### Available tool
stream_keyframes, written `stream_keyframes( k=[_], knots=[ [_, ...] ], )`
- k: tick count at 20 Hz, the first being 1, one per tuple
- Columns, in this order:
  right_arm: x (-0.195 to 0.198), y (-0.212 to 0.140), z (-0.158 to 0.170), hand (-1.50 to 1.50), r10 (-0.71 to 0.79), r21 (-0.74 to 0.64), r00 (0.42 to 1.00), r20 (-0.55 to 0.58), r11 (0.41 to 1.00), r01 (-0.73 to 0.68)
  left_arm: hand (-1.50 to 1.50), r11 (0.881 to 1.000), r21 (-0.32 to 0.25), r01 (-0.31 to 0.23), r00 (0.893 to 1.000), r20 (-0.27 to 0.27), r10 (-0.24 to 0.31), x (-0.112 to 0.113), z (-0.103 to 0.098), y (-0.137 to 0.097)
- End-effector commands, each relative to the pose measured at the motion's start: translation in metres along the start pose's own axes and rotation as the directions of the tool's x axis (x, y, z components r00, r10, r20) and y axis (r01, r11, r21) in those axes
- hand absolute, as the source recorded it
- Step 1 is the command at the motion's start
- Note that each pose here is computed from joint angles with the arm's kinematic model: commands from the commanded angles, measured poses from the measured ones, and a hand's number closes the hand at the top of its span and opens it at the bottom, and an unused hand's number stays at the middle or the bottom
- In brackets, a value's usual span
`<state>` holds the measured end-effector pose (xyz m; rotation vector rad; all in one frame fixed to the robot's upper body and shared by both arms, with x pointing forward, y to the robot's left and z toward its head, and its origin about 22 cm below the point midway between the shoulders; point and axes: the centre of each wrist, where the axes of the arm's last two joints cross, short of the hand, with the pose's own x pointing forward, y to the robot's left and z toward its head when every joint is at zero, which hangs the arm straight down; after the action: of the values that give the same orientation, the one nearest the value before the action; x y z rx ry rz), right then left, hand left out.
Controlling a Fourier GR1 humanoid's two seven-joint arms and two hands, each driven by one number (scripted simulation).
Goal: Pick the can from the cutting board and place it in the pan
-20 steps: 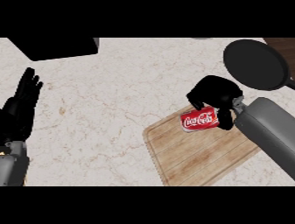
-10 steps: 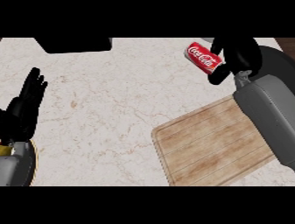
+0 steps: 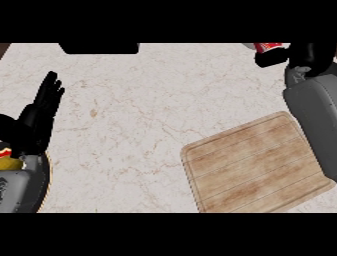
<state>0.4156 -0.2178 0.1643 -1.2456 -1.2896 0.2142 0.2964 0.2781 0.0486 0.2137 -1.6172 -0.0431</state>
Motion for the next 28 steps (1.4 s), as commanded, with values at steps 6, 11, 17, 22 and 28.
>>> stream_keyframes(
  k=[6, 11, 17, 22, 28],
  knots=[
    [-0.12, -0.025, -0.06, 1.5, 0.036, -0.14, 0.991, -0.132, 0.989, -0.055, 0.0, 1.0, -0.022, -0.004, 1.0, 0.003, 0.004, 0.009, -0.011, -0.005],
    [-0.18, -0.057, -0.087, 1.5, 0.211, -0.198, 0.963, -0.167, 0.95, -0.242, 0.0, 0.999, -0.048, -0.011, 1.0, 0.018, 0.011, 0.018, -0.005, -0.023],
    [-0.229, -0.061, -0.086, 1.5, 0.19, -0.208, 0.96, -0.205, 0.95, -0.233, 0.0, 0.997, -0.072, -0.021, 0.999, 0.024, 0.022, 0.009, -0.002, -0.04],
    [-0.257, -0.068, -0.081, 1.5, 0.192, -0.214, 0.95, -0.246, 0.945, -0.247, 0.0, 0.998, -0.067, -0.017, 0.999, 0.042, 0.02, 0.015, -0.006, -0.033],
    [-0.264, -0.046, -0.07, -1.5, -0.055, 0.007, 0.938, -0.343, 0.998, 0.062, 0.0, 0.998, -0.066, -0.018, 0.999, 0.03, 0.02, 0.011, -0.008, -0.028]
  ],
)
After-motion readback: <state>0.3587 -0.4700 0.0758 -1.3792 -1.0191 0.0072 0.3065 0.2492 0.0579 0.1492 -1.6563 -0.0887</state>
